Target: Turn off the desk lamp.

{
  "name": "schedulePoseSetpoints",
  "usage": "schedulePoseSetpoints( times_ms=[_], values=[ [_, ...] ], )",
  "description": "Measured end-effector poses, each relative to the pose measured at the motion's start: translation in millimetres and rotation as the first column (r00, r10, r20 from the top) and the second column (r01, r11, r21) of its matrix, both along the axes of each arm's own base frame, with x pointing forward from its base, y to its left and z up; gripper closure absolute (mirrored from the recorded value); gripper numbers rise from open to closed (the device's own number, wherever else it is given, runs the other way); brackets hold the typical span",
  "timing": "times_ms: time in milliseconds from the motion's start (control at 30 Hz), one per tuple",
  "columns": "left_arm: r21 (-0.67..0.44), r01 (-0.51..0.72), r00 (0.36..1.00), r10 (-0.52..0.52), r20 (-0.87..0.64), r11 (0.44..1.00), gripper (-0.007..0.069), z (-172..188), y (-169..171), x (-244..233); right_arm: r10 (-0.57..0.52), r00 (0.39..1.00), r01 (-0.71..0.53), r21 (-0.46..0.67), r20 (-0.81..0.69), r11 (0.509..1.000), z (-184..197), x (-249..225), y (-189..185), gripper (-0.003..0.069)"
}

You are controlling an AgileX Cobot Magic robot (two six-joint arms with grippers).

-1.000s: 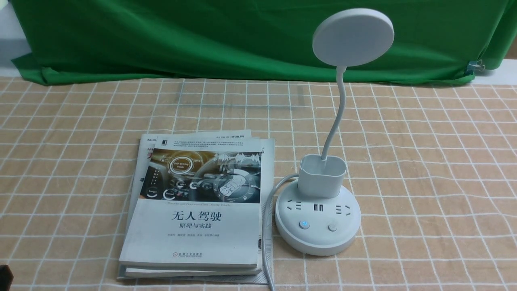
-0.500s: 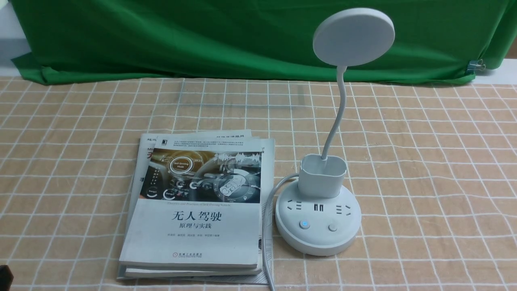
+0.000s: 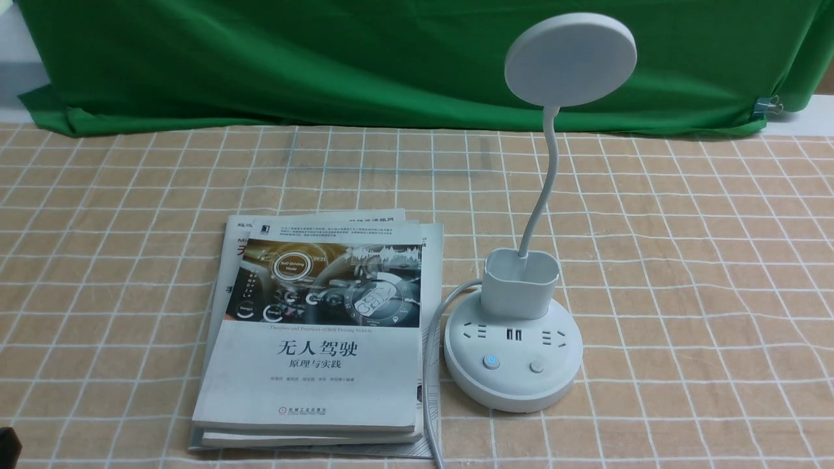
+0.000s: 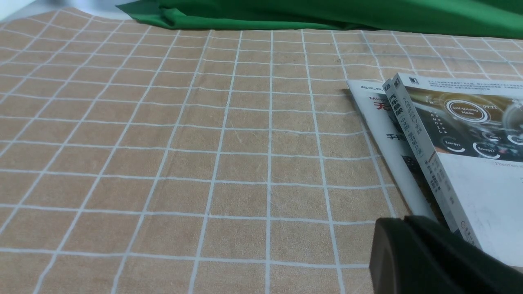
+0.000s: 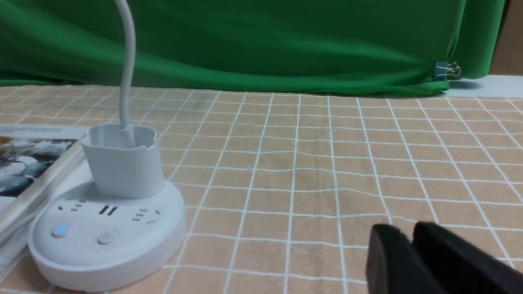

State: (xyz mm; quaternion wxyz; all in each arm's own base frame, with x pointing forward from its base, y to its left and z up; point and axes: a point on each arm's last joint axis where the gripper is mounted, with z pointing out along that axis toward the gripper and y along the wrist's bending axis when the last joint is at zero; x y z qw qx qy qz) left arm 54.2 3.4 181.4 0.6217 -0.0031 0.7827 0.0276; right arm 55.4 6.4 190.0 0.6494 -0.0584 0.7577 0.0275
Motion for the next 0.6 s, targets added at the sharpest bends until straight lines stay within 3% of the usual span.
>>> schedulePoseSetpoints(
  times_ms=[600],
  values=[
    [0.0,0.0,1.0,0.0,0.0,1.0,0.0621,0.0,0.0,0.0,0.0,1.0,0.0,0.0,0.0,1.0,0.0,0.0,0.0,0.0529]
  ],
)
